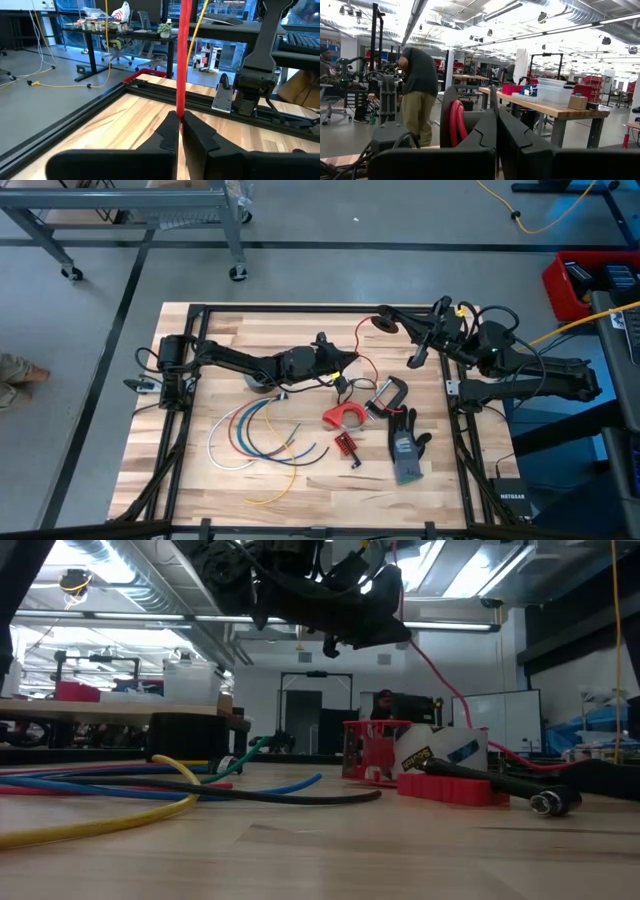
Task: Coil cords
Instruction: Coil the red wire onto the spool
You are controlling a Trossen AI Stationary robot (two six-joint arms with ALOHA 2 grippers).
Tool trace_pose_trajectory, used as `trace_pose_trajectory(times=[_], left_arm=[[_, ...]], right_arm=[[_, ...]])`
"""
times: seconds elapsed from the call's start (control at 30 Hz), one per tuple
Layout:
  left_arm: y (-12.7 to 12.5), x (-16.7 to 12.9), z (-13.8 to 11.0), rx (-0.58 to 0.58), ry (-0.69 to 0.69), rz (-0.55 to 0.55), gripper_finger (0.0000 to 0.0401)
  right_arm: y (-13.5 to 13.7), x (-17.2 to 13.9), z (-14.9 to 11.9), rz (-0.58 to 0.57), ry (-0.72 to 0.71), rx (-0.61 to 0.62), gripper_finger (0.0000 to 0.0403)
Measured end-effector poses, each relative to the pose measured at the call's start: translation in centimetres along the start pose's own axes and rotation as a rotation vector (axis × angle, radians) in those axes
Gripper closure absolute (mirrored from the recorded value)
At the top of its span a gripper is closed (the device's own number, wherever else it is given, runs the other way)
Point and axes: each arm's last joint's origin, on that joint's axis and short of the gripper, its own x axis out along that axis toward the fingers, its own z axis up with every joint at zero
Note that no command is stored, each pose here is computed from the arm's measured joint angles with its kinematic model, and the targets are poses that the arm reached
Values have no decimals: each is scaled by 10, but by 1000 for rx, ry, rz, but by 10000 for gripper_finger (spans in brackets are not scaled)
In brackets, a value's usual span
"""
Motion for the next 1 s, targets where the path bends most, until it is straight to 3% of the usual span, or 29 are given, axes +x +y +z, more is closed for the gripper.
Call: trace_pose_trajectory(times=[0.2,0.67,1.0], left_arm=[[0,0,0,-29,0,0,398],[0,1,0,-283,20,-79,400],[5,2,-11,-503,186,-163,401]], right_arm=[[0,0,0,0,0,0,400],[10,27,-16,-32,16,-76,400],[21,54,-33,-36,-26,-111,400]])
